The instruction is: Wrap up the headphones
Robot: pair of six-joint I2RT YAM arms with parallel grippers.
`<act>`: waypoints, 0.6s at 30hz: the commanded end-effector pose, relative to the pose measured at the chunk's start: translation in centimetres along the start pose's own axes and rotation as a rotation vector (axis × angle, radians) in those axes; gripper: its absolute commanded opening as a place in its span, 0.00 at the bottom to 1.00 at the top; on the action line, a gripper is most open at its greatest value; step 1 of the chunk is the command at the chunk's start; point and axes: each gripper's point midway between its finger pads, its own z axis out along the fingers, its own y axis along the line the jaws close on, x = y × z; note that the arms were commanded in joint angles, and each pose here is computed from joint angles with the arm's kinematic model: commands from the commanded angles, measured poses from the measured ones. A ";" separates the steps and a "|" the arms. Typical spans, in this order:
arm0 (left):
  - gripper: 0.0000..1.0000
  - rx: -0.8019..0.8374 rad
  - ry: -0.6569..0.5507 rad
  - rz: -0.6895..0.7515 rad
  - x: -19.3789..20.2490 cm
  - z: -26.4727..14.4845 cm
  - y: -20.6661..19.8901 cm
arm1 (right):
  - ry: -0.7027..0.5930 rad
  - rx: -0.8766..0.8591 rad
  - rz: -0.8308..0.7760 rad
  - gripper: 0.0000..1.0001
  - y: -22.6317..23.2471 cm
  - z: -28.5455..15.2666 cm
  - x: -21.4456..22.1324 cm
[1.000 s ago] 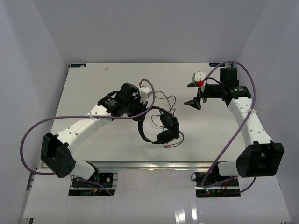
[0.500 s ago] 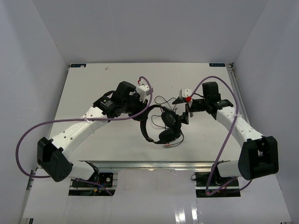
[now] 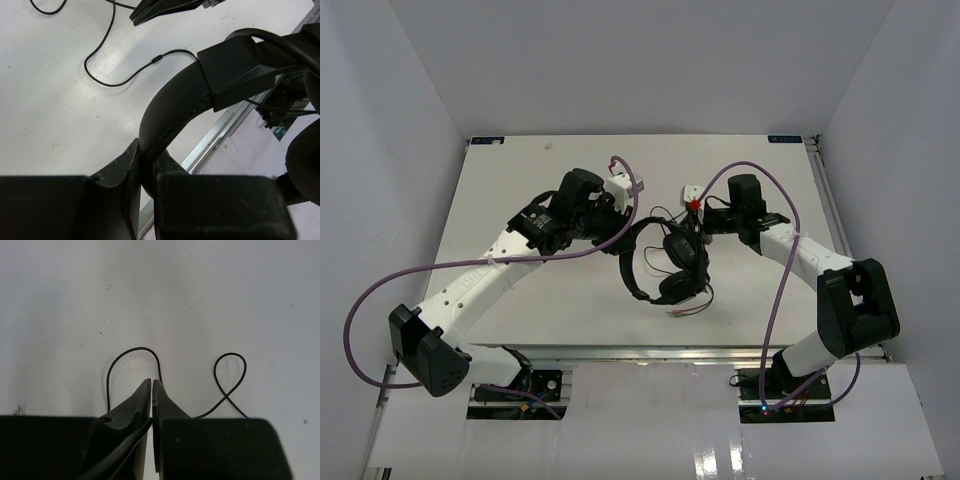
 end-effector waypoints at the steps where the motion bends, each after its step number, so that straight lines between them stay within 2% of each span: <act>1: 0.00 0.005 -0.092 0.020 -2.3 -2.0 -0.8 | 0.004 0.095 -0.161 0.08 -1.5 -1.8 -2.6; 5: 0.00 -0.012 -0.073 0.017 -1.5 -1.3 0.0 | 0.007 0.203 -0.234 0.08 -3.3 -3.7 -5.7; 10: 0.00 0.006 -0.039 0.007 0.1 0.2 0.2 | -0.034 0.294 -0.290 0.08 -5.8 -6.2 -12.6; 14: 0.00 0.011 -0.003 -0.003 1.3 1.8 0.8 | -0.057 0.308 -0.312 0.08 -6.7 -6.7 -16.6; 18: 0.00 0.004 0.013 -0.004 1.0 3.6 1.4 | -0.051 0.273 -0.377 0.08 -5.0 -5.6 -18.8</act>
